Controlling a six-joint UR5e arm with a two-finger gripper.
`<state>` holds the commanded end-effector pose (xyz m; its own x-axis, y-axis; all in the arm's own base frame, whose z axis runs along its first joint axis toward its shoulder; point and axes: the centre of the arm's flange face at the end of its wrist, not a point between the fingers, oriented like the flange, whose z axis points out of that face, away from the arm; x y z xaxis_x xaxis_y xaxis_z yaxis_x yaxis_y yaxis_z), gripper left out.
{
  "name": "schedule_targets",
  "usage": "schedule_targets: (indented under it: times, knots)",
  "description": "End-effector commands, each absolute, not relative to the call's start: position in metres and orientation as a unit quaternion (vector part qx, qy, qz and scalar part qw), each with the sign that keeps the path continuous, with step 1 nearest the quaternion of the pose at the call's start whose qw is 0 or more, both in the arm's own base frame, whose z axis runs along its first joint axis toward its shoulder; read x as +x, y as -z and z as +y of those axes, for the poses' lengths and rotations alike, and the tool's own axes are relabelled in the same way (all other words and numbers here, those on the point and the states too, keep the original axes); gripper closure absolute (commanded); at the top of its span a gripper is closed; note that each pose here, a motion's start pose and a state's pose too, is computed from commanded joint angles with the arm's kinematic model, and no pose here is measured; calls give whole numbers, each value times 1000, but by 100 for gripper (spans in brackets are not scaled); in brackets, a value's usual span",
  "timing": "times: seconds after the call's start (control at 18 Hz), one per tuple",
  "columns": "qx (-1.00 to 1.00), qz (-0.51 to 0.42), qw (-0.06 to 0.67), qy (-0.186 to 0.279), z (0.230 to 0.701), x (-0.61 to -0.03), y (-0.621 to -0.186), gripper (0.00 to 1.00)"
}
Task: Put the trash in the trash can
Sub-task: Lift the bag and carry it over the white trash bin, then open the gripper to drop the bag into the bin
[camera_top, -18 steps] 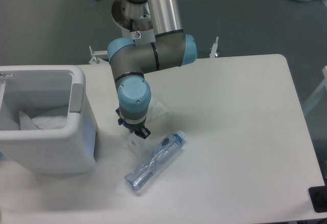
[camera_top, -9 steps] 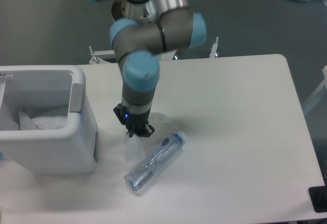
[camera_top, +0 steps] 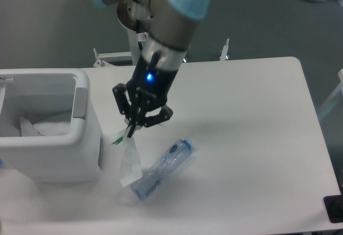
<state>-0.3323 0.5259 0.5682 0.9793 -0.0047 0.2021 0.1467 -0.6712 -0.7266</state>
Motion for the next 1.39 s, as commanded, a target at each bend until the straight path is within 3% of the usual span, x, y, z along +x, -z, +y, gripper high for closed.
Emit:
schedule_targets:
  times: [0.17,0.5,1.11,1.22,1.33,1.39]
  knots:
    - [-900,-36,423,96,527,-330,-590,100]
    - [-874,-23,460,152,528,-292,-618,100]
    - [-881,29,419,218,565,-194,-579,100]
    - [-882,27,414,222,564,-193,-570,91]
    - [-883,38,411,222,565,-189,-562,62]
    - [-883,46,410,223,565,-185,-557,59]
